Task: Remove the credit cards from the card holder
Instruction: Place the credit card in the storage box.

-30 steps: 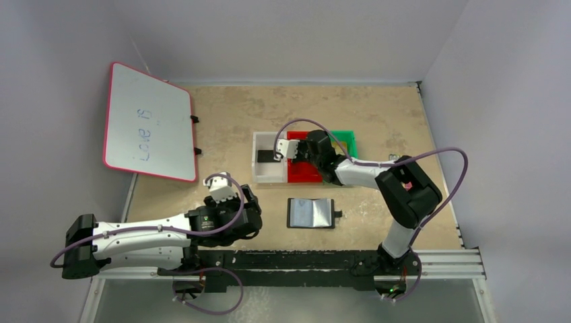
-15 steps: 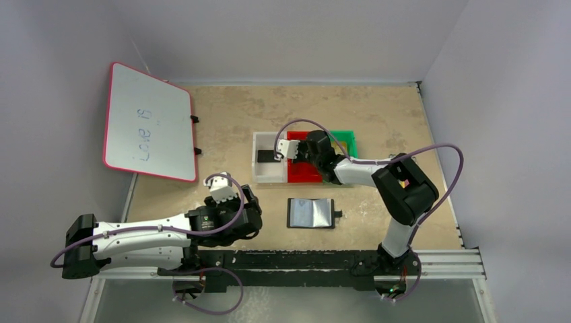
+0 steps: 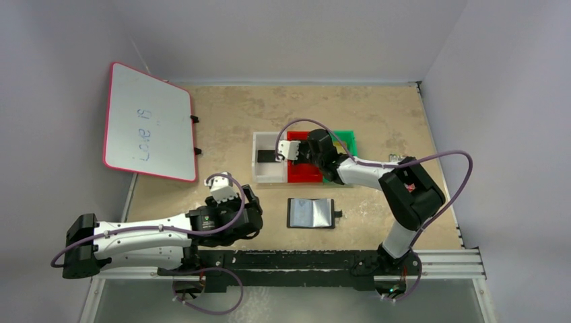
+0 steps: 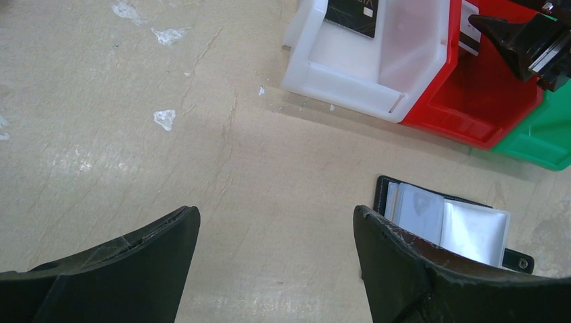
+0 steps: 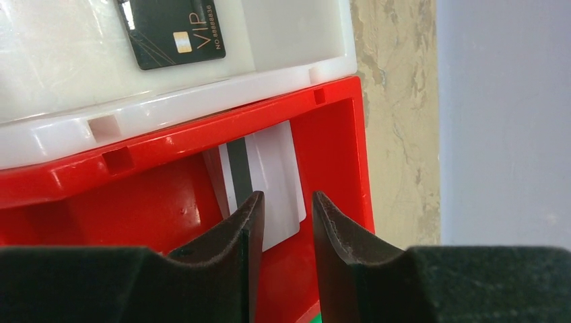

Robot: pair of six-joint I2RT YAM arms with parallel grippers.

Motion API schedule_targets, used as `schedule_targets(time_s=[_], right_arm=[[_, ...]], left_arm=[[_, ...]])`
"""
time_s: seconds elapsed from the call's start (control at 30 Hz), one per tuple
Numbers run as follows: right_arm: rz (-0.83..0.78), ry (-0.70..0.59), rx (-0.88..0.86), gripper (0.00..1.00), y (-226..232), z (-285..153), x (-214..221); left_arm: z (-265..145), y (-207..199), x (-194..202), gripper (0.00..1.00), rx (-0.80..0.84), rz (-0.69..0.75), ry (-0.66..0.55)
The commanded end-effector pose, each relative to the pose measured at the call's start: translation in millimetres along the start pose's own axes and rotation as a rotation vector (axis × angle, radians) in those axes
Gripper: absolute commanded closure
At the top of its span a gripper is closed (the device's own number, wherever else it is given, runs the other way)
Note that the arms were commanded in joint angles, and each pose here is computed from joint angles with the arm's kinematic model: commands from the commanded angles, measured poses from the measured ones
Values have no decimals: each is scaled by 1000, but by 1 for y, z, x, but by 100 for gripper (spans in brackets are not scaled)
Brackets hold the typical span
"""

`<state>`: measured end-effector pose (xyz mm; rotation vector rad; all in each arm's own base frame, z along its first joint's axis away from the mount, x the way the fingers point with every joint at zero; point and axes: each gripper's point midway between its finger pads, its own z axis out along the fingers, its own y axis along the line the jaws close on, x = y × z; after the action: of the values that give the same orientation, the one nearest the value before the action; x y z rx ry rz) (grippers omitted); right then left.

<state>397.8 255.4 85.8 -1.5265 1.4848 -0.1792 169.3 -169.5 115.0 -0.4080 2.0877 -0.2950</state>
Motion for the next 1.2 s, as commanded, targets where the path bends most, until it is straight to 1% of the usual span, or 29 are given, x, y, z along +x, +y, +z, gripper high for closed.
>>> schedule_targets(time_s=[0.0,0.13,0.23,0.37,0.43,0.57,0.63,0.73,0.8,1.0,1.17], right_arm=[[24,-40,23,65,-16,-1,-14],[50,-32,48,65,-22,-2,-13],[147,-70,60,67,-27,-9,-25],[360,-143,62,79,-32,-23,-45],[428,-164,36,81,-24,-29,-48],[545,-204,42,85,-10,-41,-47],[563,-209,40,85,-3,-41,-43],[559,-160,6,87,11,-33,-32],[553,-145,-3,89,12,-28,-31],[561,-114,-24,88,15,-20,-28],[592,-79,-45,89,20,-13,-25]], left_arm=[[1,-4,-1,16,8,-21,-6],[1,-3,-1,16,7,-18,-6],[0,-2,-2,16,7,-22,-8],[0,-4,-3,16,12,-28,-11],[1,-4,-3,16,12,-27,-13],[2,-6,-1,16,12,-24,-13],[3,-7,1,16,13,-20,-9],[4,-8,4,16,13,-16,-4],[4,-9,4,16,14,-14,0],[3,-8,4,16,9,-20,1],[3,-5,2,16,12,-29,-5]])
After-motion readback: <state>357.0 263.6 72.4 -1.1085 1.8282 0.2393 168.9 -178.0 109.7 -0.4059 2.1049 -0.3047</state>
